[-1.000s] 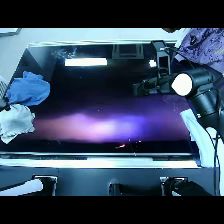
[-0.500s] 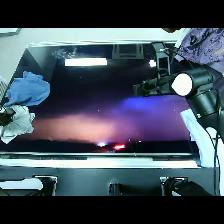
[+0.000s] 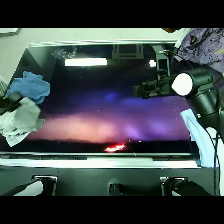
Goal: Fold the clothes and pants, and hang the long-sleeved shirts on hangers.
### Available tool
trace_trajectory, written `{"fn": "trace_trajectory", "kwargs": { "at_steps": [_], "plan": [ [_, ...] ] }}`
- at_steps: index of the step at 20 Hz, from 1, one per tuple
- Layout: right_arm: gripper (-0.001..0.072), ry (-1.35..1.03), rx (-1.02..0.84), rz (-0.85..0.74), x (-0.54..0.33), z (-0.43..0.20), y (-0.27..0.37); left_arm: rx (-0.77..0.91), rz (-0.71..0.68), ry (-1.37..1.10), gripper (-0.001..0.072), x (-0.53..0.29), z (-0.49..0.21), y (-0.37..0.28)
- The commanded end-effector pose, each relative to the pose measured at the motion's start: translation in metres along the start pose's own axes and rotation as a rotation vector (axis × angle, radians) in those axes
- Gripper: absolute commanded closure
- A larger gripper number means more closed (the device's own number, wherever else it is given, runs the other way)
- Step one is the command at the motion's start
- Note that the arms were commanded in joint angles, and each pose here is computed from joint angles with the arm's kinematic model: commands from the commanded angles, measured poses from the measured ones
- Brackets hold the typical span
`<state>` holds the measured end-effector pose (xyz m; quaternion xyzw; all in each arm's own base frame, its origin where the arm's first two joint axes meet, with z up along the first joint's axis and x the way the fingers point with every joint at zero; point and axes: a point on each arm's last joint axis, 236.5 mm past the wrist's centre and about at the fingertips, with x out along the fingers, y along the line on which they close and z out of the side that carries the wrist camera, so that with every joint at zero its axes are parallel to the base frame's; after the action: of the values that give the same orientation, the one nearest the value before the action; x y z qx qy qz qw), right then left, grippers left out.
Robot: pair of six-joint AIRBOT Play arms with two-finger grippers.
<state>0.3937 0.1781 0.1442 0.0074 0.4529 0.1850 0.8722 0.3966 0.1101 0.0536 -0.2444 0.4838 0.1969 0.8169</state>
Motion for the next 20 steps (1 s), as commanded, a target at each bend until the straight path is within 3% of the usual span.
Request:
{"fn": "trace_trajectory", "kwargs": {
  "at_steps": [1, 5, 9, 14, 15, 16, 17, 18, 20],
  "plan": [
    [0.0681, 0.069, 0.002, -0.024, -0.001, -0.016, -0.005, 0.157, -0.242, 0.007, 0.0692, -0.053, -0.054, -0.118],
    [0.0679, 0.183, -0.020, -0.097, -0.005, -0.043, -0.023, 0.322, -0.458, 0.054, 0.0692, -0.085, -0.146, -0.233],
    [0.0631, 0.310, -0.045, -0.218, -0.017, -0.070, -0.052, 0.326, -0.684, 0.088, 0.0692, -0.099, -0.232, -0.332],
    [0.0628, 0.417, -0.079, -0.374, -0.036, -0.090, -0.087, 0.253, -0.612, 0.244, 0.0676, -0.032, -0.313, -0.357],
    [0.0617, 0.411, -0.083, -0.377, -0.036, -0.088, -0.088, 0.240, -0.594, 0.262, 0.0614, -0.022, -0.317, -0.355],
    [0.0575, 0.393, -0.086, -0.374, -0.034, -0.085, -0.088, 0.230, -0.576, 0.263, 0.0476, -0.015, -0.312, -0.351],
    [0.0503, 0.371, -0.083, -0.371, -0.032, -0.080, -0.087, 0.226, -0.567, 0.249, 0.0285, -0.013, -0.298, -0.347],
    [0.0452, 0.344, -0.066, -0.372, -0.030, -0.075, -0.087, 0.221, -0.557, 0.228, 0.0167, -0.014, -0.278, -0.339],
    [0.0373, 0.296, -0.051, -0.368, -0.027, -0.065, -0.089, 0.216, -0.519, 0.171, 0.0152, -0.023, -0.221, -0.309]
  ]
}}
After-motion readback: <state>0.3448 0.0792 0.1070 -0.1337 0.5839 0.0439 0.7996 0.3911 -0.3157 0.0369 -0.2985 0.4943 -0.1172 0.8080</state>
